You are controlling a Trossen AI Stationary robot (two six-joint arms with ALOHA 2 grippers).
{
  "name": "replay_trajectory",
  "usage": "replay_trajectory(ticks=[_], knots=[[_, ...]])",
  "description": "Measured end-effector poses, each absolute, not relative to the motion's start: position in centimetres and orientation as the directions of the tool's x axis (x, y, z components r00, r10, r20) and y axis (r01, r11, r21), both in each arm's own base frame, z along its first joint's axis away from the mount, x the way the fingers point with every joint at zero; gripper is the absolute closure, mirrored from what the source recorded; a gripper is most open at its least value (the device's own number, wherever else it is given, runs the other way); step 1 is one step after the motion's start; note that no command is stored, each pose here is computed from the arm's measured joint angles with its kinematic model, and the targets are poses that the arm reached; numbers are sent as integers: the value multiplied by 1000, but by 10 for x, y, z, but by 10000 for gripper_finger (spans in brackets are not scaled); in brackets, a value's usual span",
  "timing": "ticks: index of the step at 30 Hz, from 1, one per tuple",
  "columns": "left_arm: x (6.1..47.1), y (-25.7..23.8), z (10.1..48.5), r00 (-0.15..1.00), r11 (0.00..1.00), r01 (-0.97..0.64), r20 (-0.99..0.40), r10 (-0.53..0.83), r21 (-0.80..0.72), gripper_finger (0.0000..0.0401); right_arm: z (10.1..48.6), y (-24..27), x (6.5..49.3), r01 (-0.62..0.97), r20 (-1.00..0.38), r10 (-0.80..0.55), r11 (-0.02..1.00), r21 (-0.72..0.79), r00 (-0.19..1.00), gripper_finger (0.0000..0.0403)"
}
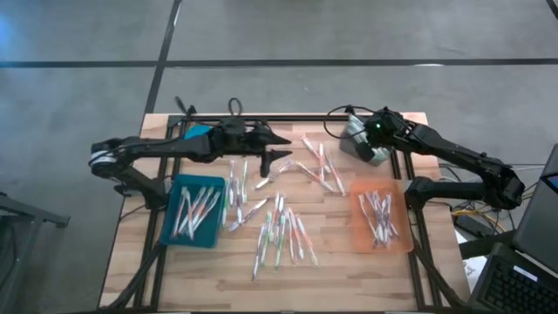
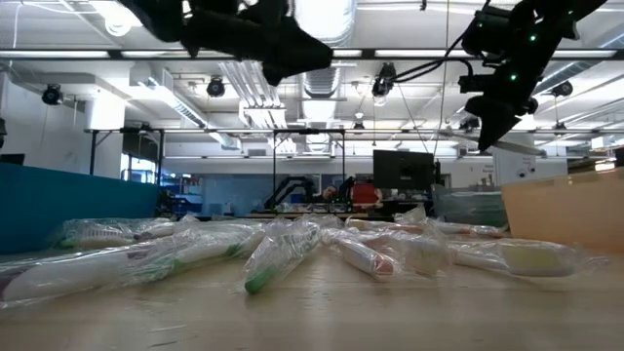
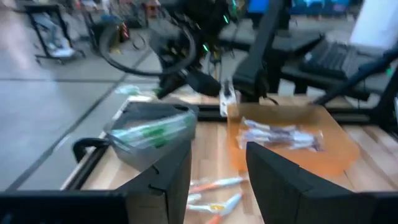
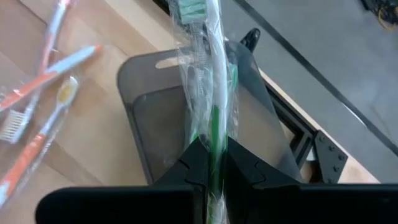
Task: Pick & Place Toothbrushes
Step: Put the green toothbrush into the black bin
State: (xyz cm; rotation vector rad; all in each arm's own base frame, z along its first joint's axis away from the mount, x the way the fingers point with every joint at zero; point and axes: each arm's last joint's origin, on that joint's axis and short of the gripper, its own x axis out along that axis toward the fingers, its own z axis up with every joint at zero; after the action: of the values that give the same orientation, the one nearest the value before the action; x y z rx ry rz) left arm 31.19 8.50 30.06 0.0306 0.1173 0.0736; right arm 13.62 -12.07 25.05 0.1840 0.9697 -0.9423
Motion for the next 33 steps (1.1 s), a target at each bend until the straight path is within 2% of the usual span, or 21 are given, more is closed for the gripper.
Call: replay_trajectory(ticks=[7,14,22,33], knots=[[275,83,289,987,987,-159,-11,159,16,243,245,-134,140,771,-809,-570,577,-269,145,385],[253,79,278,965,965,-261,-4,261,21,243,247,-158,151,783,-852,-521,553,-286,57,385],[242,76,269,961,960,-277,-23,277,-27,242,227,-177,155,773,-892,-452,554,-309,-33,385],[242,78,271,945,945,-327,-15,327,-23,245,211,-185,159,775,-912,-403,550,-311,-80,385]])
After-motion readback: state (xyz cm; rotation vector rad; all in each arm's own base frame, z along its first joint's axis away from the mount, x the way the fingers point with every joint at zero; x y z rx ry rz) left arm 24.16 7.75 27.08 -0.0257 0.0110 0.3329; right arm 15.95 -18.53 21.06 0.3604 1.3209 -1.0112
